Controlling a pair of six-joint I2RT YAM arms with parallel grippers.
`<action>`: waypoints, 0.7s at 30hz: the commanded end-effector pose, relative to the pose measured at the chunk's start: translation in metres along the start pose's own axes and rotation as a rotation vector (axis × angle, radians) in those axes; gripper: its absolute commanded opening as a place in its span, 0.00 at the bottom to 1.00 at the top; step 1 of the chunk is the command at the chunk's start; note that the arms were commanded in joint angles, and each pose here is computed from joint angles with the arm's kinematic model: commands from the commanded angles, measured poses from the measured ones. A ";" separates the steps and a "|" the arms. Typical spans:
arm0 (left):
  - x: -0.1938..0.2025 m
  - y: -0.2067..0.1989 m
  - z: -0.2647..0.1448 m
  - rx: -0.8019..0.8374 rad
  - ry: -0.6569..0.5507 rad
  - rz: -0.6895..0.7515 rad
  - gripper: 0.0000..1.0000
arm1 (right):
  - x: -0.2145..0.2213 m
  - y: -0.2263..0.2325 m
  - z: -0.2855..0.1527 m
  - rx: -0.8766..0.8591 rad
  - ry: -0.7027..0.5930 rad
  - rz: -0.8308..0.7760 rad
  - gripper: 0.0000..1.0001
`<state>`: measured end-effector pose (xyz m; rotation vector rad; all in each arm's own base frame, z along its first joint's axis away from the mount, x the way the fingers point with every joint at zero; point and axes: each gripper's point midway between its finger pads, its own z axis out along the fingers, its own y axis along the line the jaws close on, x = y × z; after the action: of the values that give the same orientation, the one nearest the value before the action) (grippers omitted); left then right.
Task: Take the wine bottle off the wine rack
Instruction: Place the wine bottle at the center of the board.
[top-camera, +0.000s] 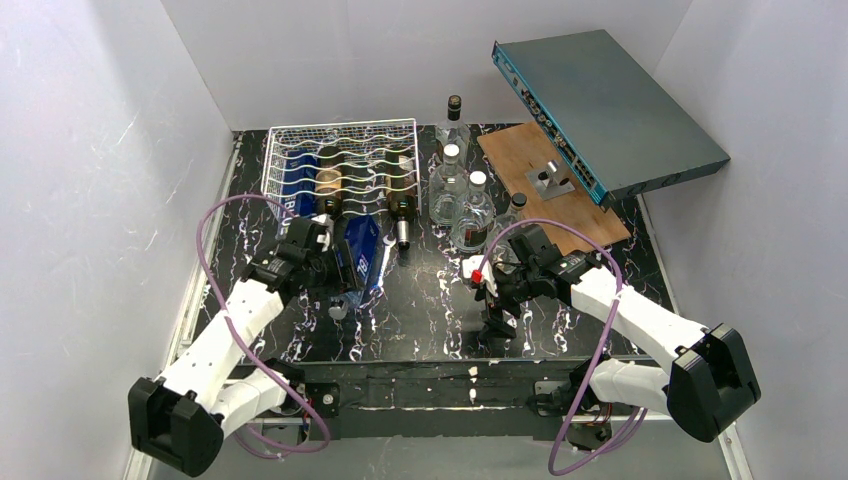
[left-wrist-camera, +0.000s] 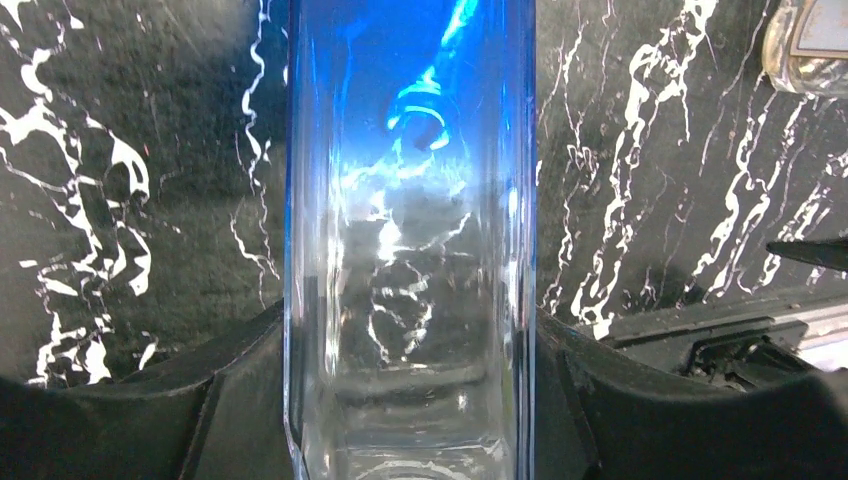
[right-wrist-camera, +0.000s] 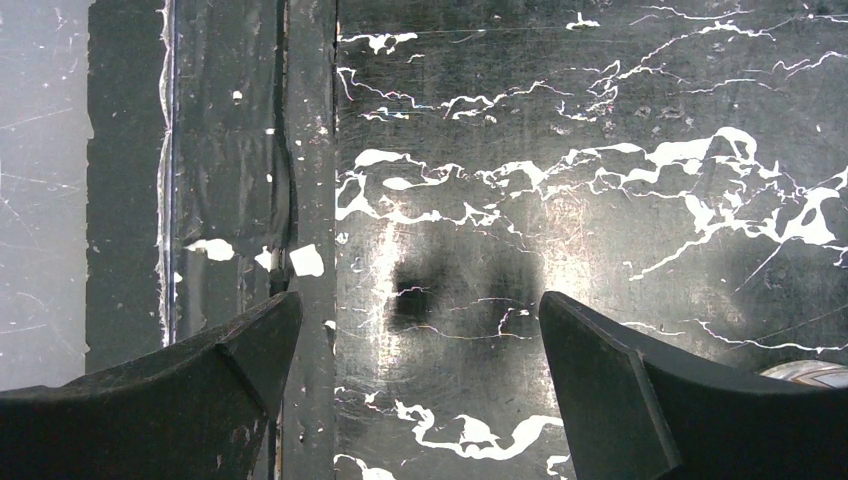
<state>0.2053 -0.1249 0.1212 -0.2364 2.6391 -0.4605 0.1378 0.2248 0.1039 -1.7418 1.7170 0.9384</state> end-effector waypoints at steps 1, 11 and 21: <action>0.015 -0.011 -0.023 0.076 0.022 -0.050 0.00 | 0.000 0.009 0.000 -0.042 -0.023 -0.015 0.98; 0.043 0.000 -0.050 0.075 0.054 -0.108 0.00 | -0.002 0.017 0.001 -0.079 -0.037 -0.028 0.98; 0.057 -0.006 -0.085 0.108 0.112 -0.094 0.00 | 0.004 0.017 0.012 -0.136 0.081 -0.232 0.99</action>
<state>0.1273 -0.1136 0.1441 -0.3553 2.7264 -0.5696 0.1211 0.2260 0.0946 -1.8802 1.6138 0.9626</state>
